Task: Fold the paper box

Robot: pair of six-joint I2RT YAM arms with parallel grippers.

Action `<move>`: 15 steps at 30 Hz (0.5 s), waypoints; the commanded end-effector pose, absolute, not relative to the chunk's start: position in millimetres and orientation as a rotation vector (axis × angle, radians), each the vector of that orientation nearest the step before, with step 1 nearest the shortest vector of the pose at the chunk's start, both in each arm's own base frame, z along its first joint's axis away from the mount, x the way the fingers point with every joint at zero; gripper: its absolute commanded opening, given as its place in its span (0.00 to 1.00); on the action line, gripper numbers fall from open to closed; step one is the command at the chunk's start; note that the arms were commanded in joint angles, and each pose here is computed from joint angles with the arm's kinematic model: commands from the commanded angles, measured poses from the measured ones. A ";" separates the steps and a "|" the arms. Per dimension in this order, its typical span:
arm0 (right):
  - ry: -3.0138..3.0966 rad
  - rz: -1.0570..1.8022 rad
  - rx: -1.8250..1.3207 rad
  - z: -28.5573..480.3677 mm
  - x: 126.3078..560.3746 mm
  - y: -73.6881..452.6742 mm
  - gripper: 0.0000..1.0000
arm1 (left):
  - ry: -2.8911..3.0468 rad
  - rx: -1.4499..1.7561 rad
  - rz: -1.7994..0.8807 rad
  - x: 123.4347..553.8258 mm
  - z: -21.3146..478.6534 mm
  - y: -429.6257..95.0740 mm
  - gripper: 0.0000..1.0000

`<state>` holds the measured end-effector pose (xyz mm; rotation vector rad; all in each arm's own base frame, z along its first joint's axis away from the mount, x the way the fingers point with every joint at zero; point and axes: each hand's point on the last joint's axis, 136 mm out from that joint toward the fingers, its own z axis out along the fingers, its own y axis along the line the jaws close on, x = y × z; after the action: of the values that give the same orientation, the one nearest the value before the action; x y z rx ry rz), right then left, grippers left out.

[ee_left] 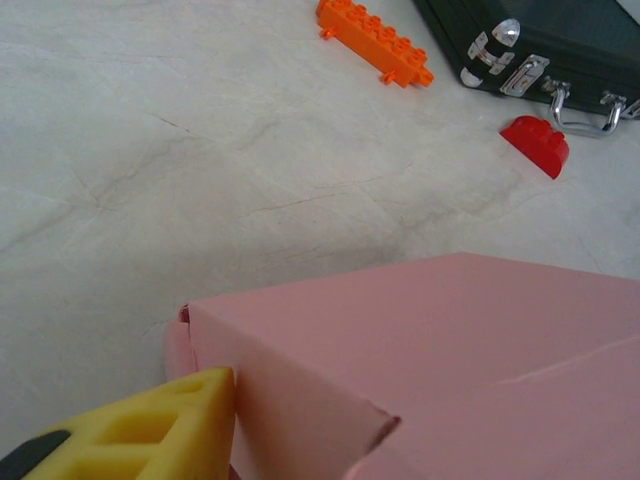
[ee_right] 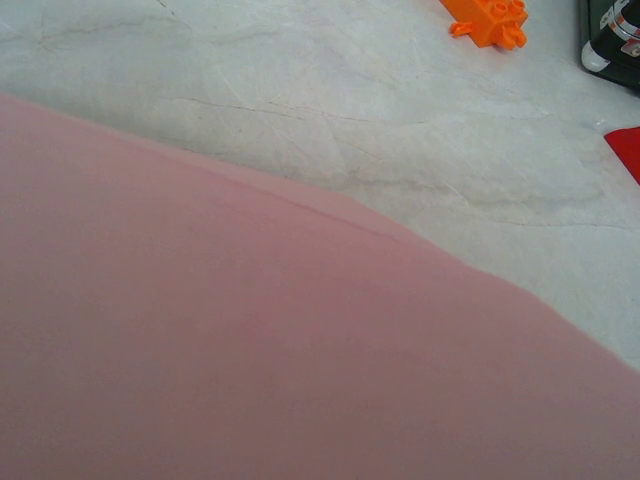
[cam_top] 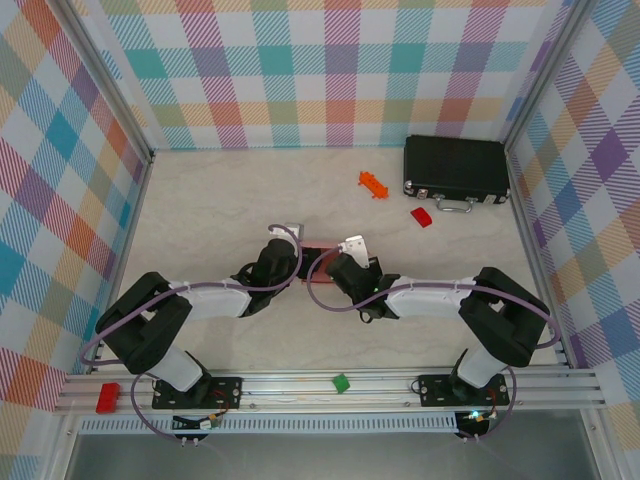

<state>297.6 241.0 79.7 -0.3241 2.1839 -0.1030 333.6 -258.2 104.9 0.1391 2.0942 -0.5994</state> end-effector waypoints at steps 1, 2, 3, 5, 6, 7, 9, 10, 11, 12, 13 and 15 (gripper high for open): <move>2.208 -0.057 -0.316 81.8 297.0 247.9 0.00 | 2.069 0.155 -0.647 331.7 126.5 -271.0 0.42; 2.208 -0.059 -0.311 81.7 297.5 247.1 0.00 | 2.085 0.145 -0.624 332.4 124.5 -268.3 0.42; 2.211 -0.058 -0.310 81.1 297.4 247.3 0.00 | 2.099 0.136 -0.604 333.0 122.9 -265.9 0.42; 2.213 -0.058 -0.308 80.4 297.8 247.7 0.00 | 2.132 0.126 -0.573 333.5 119.5 -262.7 0.42; 2.216 -0.057 -0.312 79.4 297.5 248.4 0.00 | 2.141 0.125 -0.568 333.2 118.2 -262.7 0.43; 2.218 -0.055 -0.311 79.3 297.4 248.9 0.00 | 2.155 0.116 -0.564 333.0 116.8 -261.9 0.43; 2.221 -0.049 -0.303 79.2 297.9 249.8 0.00 | 2.175 0.102 -0.557 332.8 116.3 -261.1 0.45; 2.224 -0.052 -0.302 77.9 297.7 249.5 0.00 | 2.185 0.090 -0.555 333.1 116.2 -260.5 0.47; 2.222 -0.050 -0.299 79.3 297.7 249.5 0.00 | 2.196 0.083 -0.556 332.6 115.8 -260.8 0.47; 2.225 -0.050 -0.299 78.1 297.8 249.8 0.00 | 2.204 0.074 -0.556 332.3 115.1 -260.3 0.48; 2.226 -0.051 -0.299 77.8 297.7 249.6 0.00 | 2.209 0.066 -0.557 332.3 115.5 -260.1 0.48; 2.227 -0.051 -0.297 77.3 298.0 250.2 0.00 | 2.228 0.047 -0.555 331.7 113.7 -259.2 0.48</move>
<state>298.7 244.0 81.7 -0.2994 2.1954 -0.0752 335.9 -253.2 103.5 0.0747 2.2124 -0.5289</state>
